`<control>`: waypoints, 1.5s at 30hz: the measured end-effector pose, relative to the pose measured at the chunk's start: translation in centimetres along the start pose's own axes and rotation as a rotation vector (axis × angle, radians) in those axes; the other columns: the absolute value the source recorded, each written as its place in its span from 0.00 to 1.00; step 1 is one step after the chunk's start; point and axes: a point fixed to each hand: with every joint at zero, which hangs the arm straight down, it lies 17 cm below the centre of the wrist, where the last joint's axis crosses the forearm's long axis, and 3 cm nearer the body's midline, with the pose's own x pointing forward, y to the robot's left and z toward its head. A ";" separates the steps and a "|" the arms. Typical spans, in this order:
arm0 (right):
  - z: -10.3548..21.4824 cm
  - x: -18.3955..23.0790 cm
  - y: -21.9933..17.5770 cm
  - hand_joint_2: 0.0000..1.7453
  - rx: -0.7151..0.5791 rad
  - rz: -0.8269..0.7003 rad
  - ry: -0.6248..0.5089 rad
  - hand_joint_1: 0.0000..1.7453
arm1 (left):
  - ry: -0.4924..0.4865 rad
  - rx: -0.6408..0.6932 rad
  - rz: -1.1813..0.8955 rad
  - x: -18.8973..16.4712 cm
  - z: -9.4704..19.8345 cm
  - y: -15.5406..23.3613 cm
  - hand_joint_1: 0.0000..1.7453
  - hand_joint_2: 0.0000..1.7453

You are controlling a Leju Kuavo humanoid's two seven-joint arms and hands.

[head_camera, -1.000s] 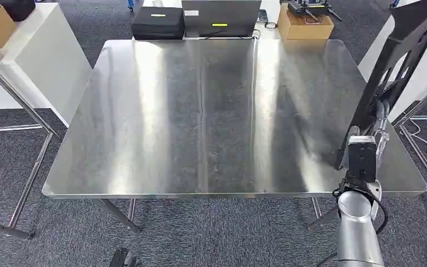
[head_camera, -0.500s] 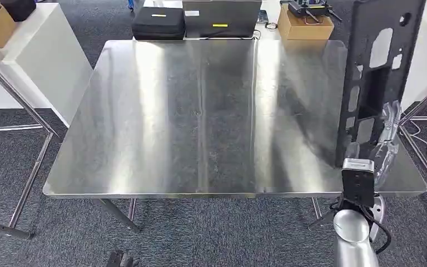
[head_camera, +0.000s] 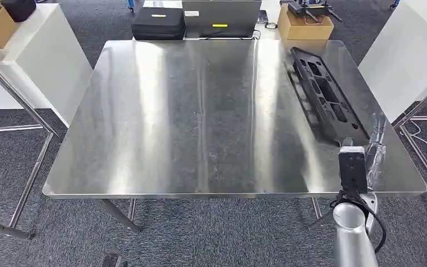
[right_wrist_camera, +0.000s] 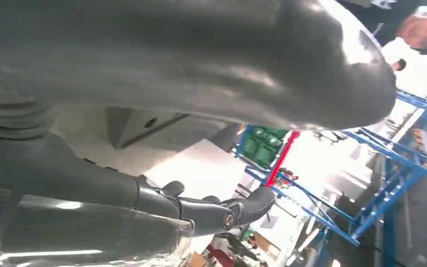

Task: Take the parts from the cabinet and place them on the table.

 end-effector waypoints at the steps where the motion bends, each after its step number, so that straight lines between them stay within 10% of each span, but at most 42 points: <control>1: -0.1 -0.4 0.4 0.00 0.007 0.006 0.010 0.00 | -0.002 0.005 0.007 0.0 0.0 0.2 0.00 0.00; 14: -1.0 0.0 0.7 0.00 -0.013 -0.018 -0.033 0.00 | -0.003 0.035 0.038 0.1 0.0 1.2 0.00 0.00; 31: 5.6 16.4 -3.4 0.00 -0.147 -0.007 -0.465 0.00 | -0.029 0.068 0.100 0.2 0.1 1.8 0.00 0.00; 45: 7.9 17.1 -4.7 0.00 -0.110 -0.356 -0.402 0.00 | -0.006 0.082 0.127 -1.2 0.7 1.9 0.00 0.00</control>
